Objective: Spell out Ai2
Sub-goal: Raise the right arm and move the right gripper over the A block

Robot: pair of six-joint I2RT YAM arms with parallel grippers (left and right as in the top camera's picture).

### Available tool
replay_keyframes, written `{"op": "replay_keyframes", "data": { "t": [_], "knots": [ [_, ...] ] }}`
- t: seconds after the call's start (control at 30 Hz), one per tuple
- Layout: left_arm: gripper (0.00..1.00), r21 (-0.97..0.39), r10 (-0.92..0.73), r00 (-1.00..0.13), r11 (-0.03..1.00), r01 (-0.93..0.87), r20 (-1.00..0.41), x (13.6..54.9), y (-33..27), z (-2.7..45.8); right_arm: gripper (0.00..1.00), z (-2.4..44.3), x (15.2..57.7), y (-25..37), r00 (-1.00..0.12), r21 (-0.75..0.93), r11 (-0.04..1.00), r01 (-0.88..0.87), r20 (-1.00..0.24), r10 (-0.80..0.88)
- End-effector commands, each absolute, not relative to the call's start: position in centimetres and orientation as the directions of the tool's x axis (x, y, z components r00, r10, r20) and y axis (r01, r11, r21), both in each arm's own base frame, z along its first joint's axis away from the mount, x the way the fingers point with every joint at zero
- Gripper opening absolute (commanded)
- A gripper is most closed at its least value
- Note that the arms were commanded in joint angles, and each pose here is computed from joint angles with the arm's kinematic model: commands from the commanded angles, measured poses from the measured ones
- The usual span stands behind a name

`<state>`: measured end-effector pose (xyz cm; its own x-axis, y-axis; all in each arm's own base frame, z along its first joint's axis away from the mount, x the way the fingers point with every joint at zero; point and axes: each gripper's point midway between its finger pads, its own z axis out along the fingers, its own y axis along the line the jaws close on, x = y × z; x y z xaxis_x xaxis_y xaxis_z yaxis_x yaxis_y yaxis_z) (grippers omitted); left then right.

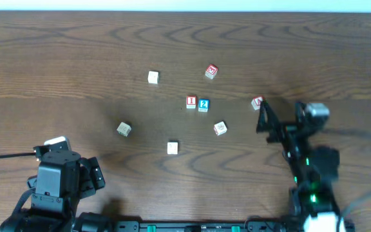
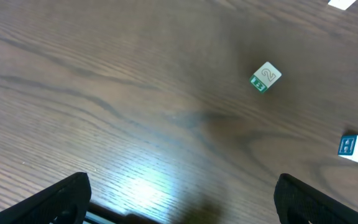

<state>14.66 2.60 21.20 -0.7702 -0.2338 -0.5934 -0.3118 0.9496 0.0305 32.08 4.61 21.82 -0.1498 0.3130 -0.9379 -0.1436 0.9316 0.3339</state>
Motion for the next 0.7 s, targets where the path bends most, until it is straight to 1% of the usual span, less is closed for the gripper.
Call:
{"op": "replay_keyframes", "data": {
  "t": [0.0,0.1,0.27,0.4,0.47,0.6,0.67],
  "knots": [
    [0.95,0.026,-0.241,-0.765,0.948,-0.318,-0.597,14.6,2.7,21.3,0.99,23.2,35.4,4.0,-0.161,0.3,0.948,-0.108,-0.946,0.281],
    [0.95,0.026,-0.241,-0.765,0.948,-0.318,-0.597,14.6,2.7,21.3,0.99,23.6,39.5,4.3,-0.203,0.26,0.96,-0.104,-0.95,0.235],
    [0.95,0.026,-0.24,-0.765,0.948,-0.318,-0.597,14.6,2.7,21.3,0.99,23.3,44.1,4.5,-0.255,0.236,0.967,-0.092,-0.945,0.206],
    [0.95,0.026,-0.241,-0.765,0.948,-0.318,-0.597,14.6,2.7,21.3,0.99,22.1,47.3,4.7,-0.341,0.236,0.969,-0.07,-0.919,0.2],
    [0.96,0.026,-0.241,-0.765,0.948,-0.318,-0.597,14.6,2.7,21.3,0.99,21.3,48.8,4.7,-0.406,0.233,0.971,-0.052,-0.894,0.192],
    [0.95,0.026,-0.241,-0.765,0.948,-0.318,-0.597,14.6,2.7,21.3,0.99,20.3,50.6,4.7,-0.532,0.227,0.974,-0.013,-0.826,0.185],
    [0.95,0.026,-0.241,-0.765,0.948,-0.318,-0.597,14.6,2.7,21.3,0.99,19.8,50.7,4.9,-0.586,0.229,0.973,-0.009,-0.79,0.181]
  ]
}}
